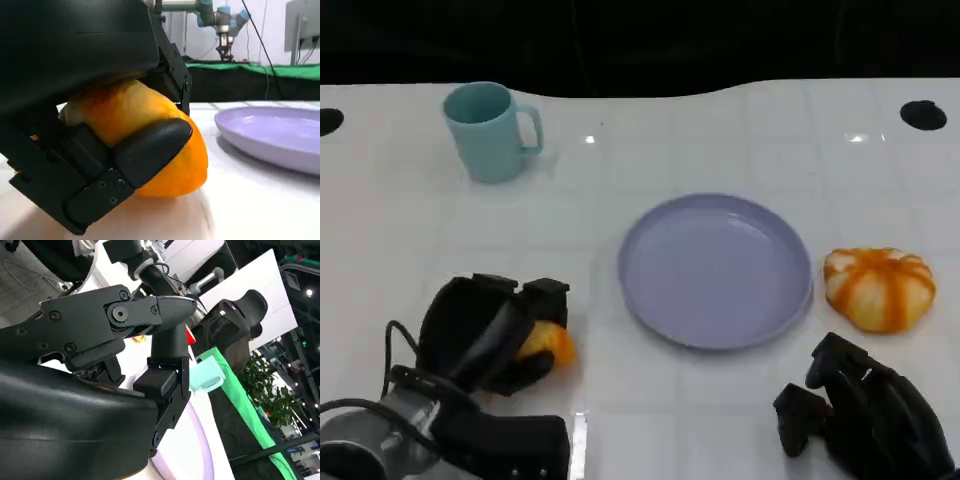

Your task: Grasp the bread from the table and place it into the plate.

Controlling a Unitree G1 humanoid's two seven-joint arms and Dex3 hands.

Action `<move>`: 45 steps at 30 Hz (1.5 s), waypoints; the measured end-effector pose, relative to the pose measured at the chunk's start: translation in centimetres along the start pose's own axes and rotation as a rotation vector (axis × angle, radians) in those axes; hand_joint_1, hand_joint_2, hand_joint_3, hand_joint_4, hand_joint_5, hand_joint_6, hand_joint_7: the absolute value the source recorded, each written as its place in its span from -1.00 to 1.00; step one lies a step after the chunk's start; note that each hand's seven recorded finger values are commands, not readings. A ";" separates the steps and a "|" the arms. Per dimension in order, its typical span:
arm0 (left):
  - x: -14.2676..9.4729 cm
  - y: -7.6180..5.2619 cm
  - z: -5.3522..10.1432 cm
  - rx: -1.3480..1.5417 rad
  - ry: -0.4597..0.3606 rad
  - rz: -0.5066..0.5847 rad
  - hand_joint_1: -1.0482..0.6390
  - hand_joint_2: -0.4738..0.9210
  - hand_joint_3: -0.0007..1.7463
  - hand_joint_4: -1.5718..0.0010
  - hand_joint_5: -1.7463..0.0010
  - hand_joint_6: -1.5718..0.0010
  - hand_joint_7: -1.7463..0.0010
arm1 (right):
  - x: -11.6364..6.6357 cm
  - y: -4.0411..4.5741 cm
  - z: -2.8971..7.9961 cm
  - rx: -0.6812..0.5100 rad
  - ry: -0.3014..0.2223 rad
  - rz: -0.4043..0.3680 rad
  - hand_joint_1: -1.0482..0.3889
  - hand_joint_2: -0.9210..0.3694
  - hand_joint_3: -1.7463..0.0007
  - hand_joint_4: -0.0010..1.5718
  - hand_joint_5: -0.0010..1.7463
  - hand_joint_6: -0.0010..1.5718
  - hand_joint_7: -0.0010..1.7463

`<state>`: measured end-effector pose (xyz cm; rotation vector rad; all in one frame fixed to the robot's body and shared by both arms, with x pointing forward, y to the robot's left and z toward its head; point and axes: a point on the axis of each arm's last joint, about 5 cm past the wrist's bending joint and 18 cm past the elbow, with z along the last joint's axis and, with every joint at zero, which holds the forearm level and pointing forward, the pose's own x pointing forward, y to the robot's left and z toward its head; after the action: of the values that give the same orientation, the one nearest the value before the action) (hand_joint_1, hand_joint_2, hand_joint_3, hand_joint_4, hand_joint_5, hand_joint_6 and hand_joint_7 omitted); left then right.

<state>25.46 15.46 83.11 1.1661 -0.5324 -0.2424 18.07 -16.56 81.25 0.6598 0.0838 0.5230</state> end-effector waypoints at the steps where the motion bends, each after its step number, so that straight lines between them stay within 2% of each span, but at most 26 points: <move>1: 0.2 0.1 0.0 -0.014 0.005 0.019 -0.94 0.96 1.00 -1.00 -1.00 -1.00 -1.00 | 0.0 -0.01 0.0 0.001 0.000 -0.001 -0.33 -1.00 0.74 -0.02 0.98 -0.15 0.70; 4: 0.7 0.5 0.3 -0.061 0.008 0.074 -0.93 0.98 1.00 -1.00 -1.00 -1.00 -1.00 | 0.0 -0.01 0.0 0.001 0.001 -0.002 -0.33 -1.00 0.74 -0.02 0.98 -0.15 0.70; 9: 2.1 1.3 0.7 -0.105 0.014 0.175 -0.80 0.94 0.93 -1.00 -1.00 -1.00 -1.00 | 0.0 -0.06 -0.1 -0.002 0.004 -0.005 -0.34 -1.00 0.73 -0.02 0.96 -0.15 0.69; 13: 4.5 2.8 1.4 -0.169 0.000 0.299 -0.79 0.77 0.92 -1.00 -1.00 -0.94 -1.00 | 0.0 -0.14 -0.2 -0.003 0.004 -0.002 -0.34 -1.00 0.73 -0.01 0.97 -0.14 0.69; 16: 5.8 3.5 2.0 -0.224 -0.008 0.333 -0.84 0.67 0.90 -1.00 -1.00 -0.82 -1.00 | 0.1 -0.18 -0.2 -0.001 0.005 0.002 -0.34 -1.00 0.73 -0.01 0.97 -0.14 0.68; 21: 7.1 3.1 3.9 -0.294 -0.023 0.317 -0.86 0.65 0.80 -0.95 -1.00 -0.60 -1.00 | 0.2 -0.31 -0.3 0.004 0.010 0.003 -0.33 -1.00 0.74 -0.01 0.95 -0.12 0.64; 27: 9.1 2.2 6.5 -0.297 -0.073 0.284 -0.83 0.80 0.61 -0.88 -1.00 -0.45 -1.00 | 0.3 -0.37 -0.3 -0.005 0.005 0.006 -0.35 -1.00 0.73 0.00 0.94 -0.12 0.63; 33: 10.7 2.0 8.7 -0.308 -0.115 0.259 -0.85 0.85 0.49 -0.89 -1.00 -0.49 -1.00 | 0.3 -0.38 -0.3 -0.009 0.003 0.006 -0.33 -1.00 0.72 -0.01 0.93 -0.13 0.64; 39: 11.2 1.1 10.4 -0.307 -0.098 0.195 -0.88 0.83 0.44 -0.90 -1.00 -0.52 -1.00 | 0.4 -0.42 -0.3 -0.011 0.002 0.006 -0.34 -1.00 0.73 0.01 0.94 -0.13 0.65; 43: 11.1 0.6 11.0 -0.298 -0.086 0.126 -0.87 0.85 0.43 -0.87 -1.00 -0.50 -1.00 | 0.4 -0.42 -0.3 -0.011 0.002 0.006 -0.34 -1.00 0.74 0.02 0.94 -0.12 0.66; 45: 11.1 0.6 11.0 -0.291 -0.085 0.091 -0.91 0.81 0.40 -0.74 -1.00 -0.19 -1.00 | 0.4 -0.42 -0.3 -0.011 0.002 0.004 -0.36 -1.00 0.74 0.02 0.95 -0.12 0.66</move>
<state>29.21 1.79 89.82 0.8497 -0.6019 -0.2825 18.51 -16.47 80.76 0.6486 0.0808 0.5280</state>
